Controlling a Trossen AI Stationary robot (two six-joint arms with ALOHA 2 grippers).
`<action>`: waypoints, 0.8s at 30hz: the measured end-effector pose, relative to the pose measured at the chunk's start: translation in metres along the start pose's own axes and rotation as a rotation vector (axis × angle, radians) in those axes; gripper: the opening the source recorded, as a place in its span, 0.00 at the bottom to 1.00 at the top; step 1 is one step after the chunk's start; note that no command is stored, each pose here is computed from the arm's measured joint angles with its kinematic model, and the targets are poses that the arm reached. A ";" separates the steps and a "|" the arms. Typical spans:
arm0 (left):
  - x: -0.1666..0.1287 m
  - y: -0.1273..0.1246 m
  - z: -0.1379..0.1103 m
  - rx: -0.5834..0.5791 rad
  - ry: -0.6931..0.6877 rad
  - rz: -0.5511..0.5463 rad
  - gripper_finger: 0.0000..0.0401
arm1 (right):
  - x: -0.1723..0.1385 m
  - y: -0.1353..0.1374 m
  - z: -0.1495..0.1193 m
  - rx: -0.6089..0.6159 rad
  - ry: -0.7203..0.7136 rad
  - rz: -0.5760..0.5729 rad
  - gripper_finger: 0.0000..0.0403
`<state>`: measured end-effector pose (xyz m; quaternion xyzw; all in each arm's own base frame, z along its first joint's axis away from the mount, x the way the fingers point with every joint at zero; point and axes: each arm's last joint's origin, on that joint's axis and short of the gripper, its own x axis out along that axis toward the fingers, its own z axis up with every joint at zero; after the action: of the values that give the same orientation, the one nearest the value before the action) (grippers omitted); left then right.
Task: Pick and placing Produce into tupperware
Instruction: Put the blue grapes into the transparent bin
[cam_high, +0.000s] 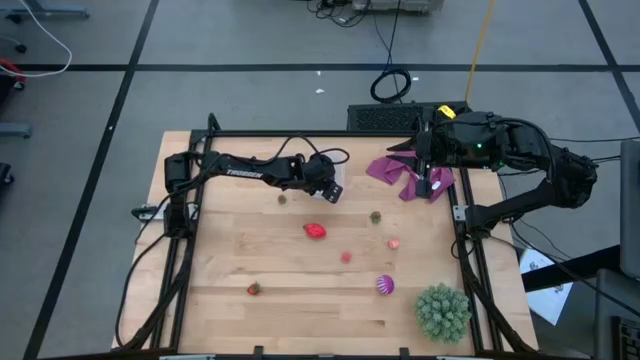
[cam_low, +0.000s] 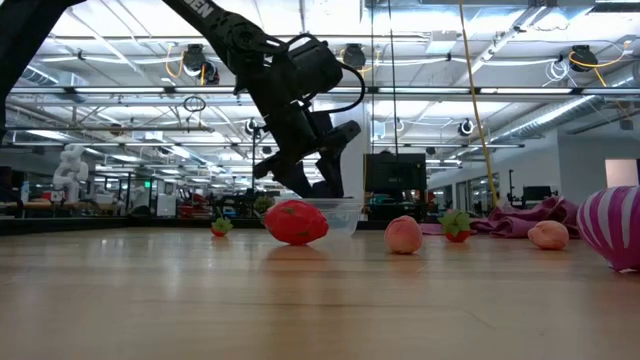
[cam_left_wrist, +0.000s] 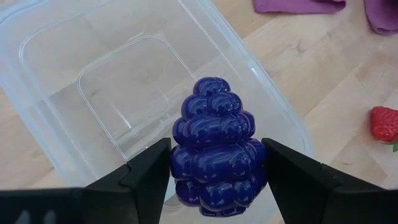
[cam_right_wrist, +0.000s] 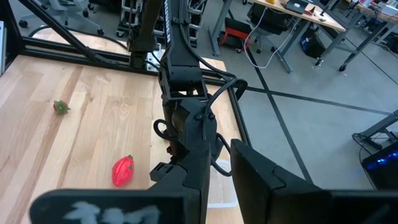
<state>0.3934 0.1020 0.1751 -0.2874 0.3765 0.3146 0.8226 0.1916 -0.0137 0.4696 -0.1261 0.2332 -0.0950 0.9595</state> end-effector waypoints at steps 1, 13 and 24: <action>0.000 0.000 0.000 -0.003 -0.001 -0.001 0.60 | 0.000 0.000 0.000 0.000 0.000 0.000 0.14; 0.001 0.004 0.003 -0.072 -0.001 0.003 0.60 | 0.000 0.000 0.000 0.001 0.001 0.000 0.14; 0.001 0.005 0.005 -0.099 -0.004 -0.004 0.60 | 0.000 0.000 -0.001 -0.003 0.015 0.003 0.14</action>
<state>0.3923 0.1091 0.1755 -0.3277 0.3581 0.3317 0.8089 0.1910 -0.0137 0.4683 -0.1264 0.2405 -0.0942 0.9578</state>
